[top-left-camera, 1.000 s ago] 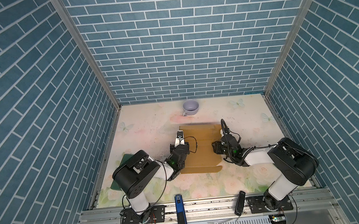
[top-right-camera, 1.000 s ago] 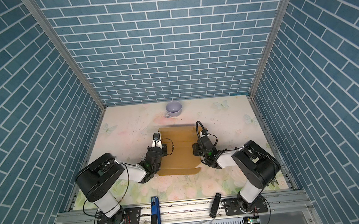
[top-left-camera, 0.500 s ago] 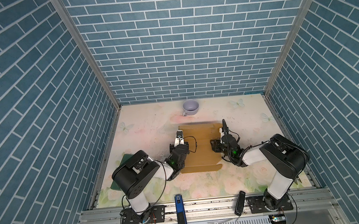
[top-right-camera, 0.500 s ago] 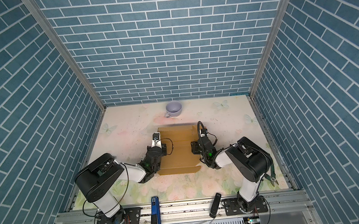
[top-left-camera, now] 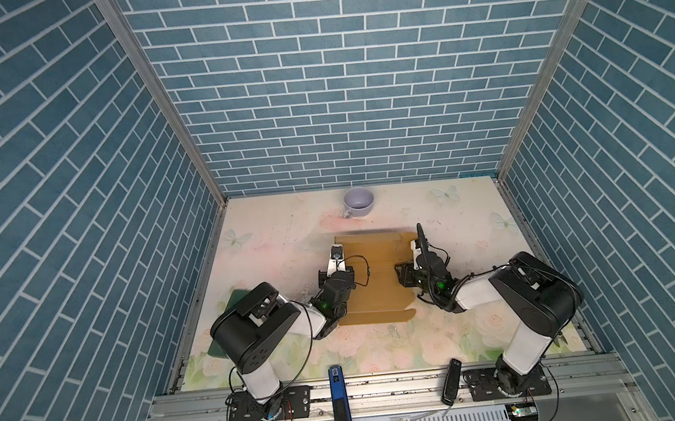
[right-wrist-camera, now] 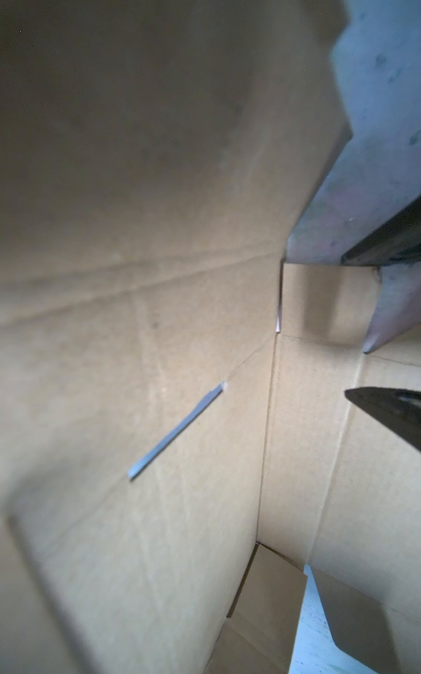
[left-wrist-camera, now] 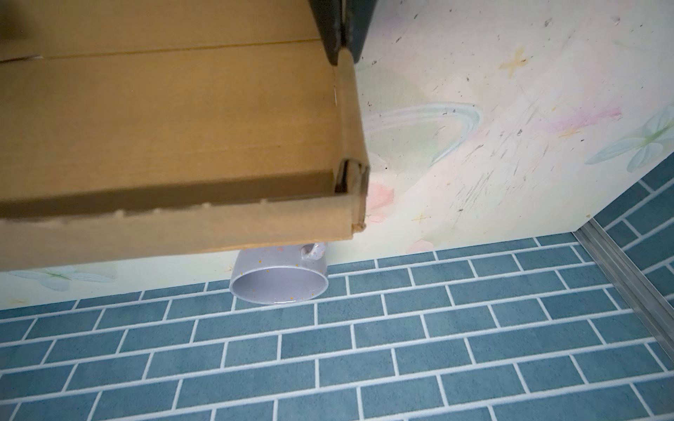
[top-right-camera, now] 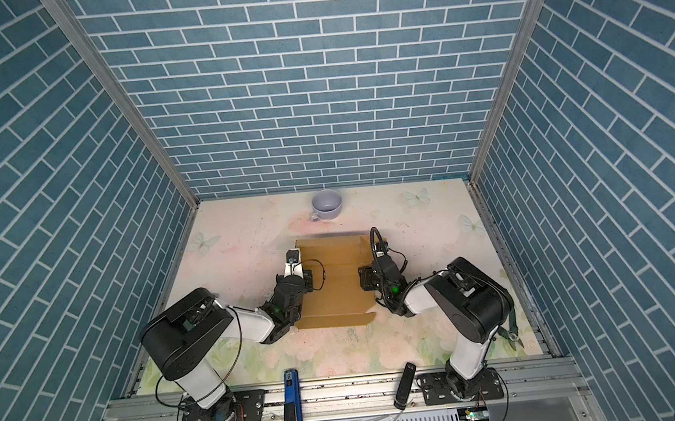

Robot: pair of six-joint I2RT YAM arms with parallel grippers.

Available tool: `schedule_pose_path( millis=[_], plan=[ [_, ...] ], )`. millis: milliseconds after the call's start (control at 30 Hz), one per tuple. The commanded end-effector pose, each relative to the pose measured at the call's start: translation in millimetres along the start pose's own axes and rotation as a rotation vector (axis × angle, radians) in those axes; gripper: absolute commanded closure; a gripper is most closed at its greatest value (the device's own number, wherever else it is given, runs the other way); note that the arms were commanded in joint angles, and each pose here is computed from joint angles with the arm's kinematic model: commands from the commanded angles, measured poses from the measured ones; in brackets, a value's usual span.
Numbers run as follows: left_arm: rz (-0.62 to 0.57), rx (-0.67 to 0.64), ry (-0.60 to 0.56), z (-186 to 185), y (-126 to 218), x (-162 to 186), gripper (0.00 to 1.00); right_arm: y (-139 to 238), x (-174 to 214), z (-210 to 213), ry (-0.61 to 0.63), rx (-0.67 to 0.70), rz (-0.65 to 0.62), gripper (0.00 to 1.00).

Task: Fold the paper box

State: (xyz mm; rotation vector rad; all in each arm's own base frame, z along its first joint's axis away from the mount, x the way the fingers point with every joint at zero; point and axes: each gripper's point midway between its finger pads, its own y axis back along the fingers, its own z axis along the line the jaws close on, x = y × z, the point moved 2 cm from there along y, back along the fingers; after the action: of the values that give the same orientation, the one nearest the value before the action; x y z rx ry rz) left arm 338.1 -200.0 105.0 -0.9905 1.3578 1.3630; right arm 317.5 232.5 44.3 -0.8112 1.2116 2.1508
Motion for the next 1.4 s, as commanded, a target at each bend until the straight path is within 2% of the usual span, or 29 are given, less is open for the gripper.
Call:
schedule_pose_path(
  millis=[0, 900, 1133, 1367],
  plan=[
    [0.029, 0.026, -0.013, -6, -2, 6, 0.97, 4, -15, 23, 0.037, -0.071, -0.015, 0.47],
    [0.033, 0.018, -0.010, -3, 0, 7, 0.98, -2, -21, 40, 0.075, -0.088, 0.026, 0.48],
    [0.028, -0.012, -0.025, 3, 1, 7, 0.98, 24, -28, 33, 0.101, -0.038, 0.018, 0.47],
    [0.025, -0.024, -0.020, 8, 1, 4, 0.98, 67, -35, 21, 0.161, 0.045, 0.033, 0.45]
  ],
)
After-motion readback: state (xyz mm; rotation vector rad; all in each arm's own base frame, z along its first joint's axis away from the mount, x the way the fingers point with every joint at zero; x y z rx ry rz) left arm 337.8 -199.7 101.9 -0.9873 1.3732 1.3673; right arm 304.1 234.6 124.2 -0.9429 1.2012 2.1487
